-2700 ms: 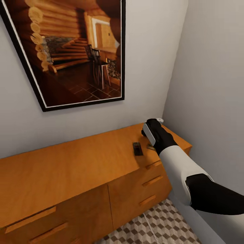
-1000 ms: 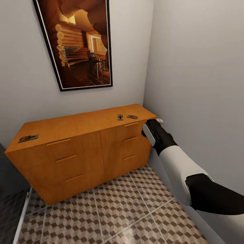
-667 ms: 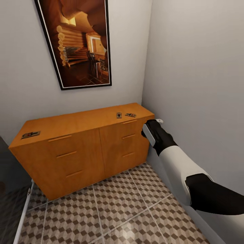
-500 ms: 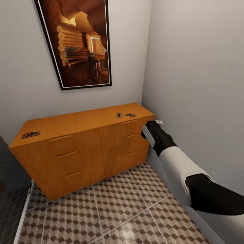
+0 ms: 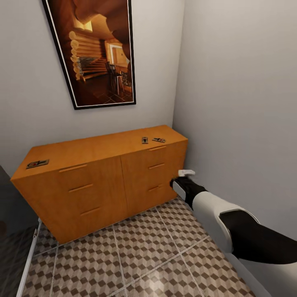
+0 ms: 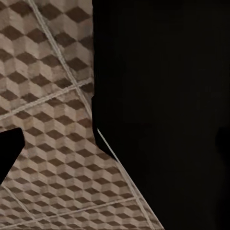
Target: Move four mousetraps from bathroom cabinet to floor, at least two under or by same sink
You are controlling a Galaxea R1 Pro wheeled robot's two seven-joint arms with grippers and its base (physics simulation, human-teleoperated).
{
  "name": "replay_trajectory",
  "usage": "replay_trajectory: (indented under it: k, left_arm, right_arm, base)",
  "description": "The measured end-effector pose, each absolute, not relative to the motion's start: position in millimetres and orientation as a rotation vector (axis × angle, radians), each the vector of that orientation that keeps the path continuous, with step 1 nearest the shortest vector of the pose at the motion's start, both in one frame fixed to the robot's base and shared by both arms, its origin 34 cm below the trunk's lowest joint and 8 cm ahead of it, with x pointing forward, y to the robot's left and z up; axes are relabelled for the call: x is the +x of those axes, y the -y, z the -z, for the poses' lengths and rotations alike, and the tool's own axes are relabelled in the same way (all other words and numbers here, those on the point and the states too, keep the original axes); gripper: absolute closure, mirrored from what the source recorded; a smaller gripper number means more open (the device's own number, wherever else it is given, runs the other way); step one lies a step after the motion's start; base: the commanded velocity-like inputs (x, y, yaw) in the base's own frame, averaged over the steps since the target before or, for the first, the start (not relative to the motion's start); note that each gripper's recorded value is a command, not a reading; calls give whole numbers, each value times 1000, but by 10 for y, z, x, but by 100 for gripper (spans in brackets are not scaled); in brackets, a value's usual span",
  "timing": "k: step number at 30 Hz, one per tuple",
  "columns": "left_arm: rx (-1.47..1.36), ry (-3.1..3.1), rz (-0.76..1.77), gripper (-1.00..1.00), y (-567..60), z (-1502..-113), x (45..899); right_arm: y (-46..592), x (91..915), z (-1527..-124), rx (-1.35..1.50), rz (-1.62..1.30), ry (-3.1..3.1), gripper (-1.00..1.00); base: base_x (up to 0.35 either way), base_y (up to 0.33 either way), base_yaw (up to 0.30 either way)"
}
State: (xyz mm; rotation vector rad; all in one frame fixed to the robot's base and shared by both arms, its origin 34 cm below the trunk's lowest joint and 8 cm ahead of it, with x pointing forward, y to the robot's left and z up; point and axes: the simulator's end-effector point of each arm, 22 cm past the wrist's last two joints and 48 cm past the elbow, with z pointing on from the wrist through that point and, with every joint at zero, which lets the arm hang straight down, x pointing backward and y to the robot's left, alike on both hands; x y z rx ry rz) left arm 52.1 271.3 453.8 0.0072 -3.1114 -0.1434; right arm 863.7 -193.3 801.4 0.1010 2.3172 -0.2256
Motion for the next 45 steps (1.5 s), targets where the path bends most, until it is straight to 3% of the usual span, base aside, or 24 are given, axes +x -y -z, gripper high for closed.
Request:
replay_trajectory:
  k: [14,30,45]
  left_arm:
    - [13,3259,189,-100,-2853,-4527,966]
    - [75,3473,283,-100,-2844,-4569,2103]
    - [160,3532,403,-100,-2767,-4923,3393]
  right_arm:
    - [1677,6823,-6021,-110,142,-2277,100]
    - [1499,5153,-5286,-90,21,-2298,100]
    - [1456,5045,-5604,-30,-28,-2077,100]
  base:
    - [0,0,0]
    - [0,0,0]
    - [0,0,0]
